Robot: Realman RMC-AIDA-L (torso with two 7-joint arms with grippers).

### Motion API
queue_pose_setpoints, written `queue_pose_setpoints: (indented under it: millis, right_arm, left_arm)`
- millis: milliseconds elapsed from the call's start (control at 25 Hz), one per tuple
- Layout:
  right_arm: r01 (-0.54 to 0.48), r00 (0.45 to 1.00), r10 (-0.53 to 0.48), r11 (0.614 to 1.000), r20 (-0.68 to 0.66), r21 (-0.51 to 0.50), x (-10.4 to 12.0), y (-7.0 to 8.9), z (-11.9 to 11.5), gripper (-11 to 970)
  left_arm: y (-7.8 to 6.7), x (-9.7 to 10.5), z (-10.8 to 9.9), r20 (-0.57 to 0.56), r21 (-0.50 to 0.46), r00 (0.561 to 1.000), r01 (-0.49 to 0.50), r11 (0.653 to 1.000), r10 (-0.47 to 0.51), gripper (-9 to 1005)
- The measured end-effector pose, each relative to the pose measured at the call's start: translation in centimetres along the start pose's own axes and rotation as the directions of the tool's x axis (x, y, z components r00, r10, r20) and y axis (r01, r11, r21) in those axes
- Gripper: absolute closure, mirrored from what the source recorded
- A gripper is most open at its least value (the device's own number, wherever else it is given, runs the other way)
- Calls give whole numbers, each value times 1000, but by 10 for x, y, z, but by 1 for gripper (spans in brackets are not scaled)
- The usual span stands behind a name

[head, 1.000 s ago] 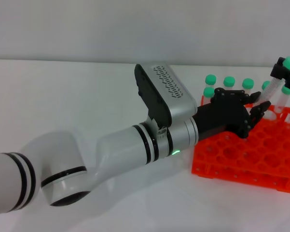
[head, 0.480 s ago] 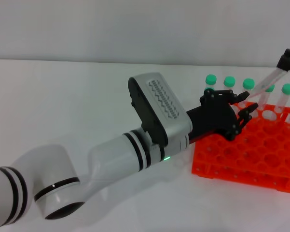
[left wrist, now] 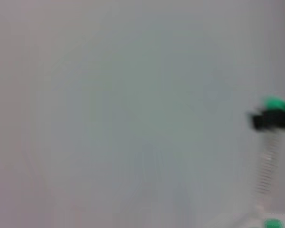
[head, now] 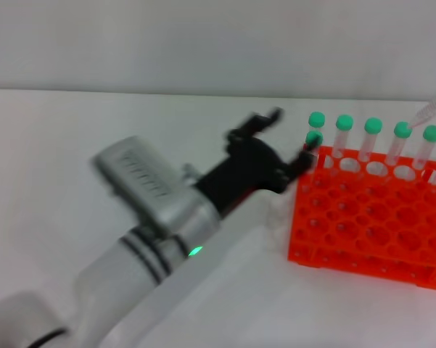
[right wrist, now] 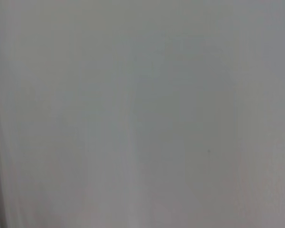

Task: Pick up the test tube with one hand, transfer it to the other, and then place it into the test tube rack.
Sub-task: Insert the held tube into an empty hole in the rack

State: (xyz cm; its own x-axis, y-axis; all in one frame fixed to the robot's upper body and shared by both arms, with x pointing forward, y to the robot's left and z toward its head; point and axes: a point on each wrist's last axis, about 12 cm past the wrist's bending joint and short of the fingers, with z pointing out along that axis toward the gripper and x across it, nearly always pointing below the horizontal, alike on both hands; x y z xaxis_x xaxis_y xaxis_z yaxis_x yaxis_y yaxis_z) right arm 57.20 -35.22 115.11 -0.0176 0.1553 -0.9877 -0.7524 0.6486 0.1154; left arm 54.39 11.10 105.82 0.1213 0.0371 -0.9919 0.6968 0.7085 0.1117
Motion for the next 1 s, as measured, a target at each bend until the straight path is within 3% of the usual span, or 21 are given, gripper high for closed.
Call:
queue_pose_setpoints:
  millis: [120, 280, 320, 520, 760, 1000]
  right_arm:
    - [7, 1000, -7, 1000, -21, -17, -7, -4, 3, 749]
    - [19, 998, -24, 997, -63, -72, -14, -4, 17, 749]
    - [37, 993, -51, 990, -102, -133, -17, 1, 35, 749]
    - [57, 979, -92, 980, -179, -193, -10, 10, 69, 749]
    - [75, 964, -126, 974, -235, -216, 2, 20, 91, 749]
    - [84, 946, -142, 976, -292, -202, 15, 24, 102, 749]
  left_arm:
    - [9, 4, -30, 67, -110, 997, 49, 993, -42, 325]
    - [29, 15, -74, 110, -283, 993, 77, 956, -48, 227]
    - [35, 19, -86, 106, -331, 993, 76, 941, -43, 202]
    - [57, 34, -123, 70, -478, 995, 101, 872, -77, 123]
    - [67, 41, -142, 70, -571, 991, 133, 810, -114, 115]
    - [68, 41, -144, 76, -582, 990, 138, 801, -115, 115]
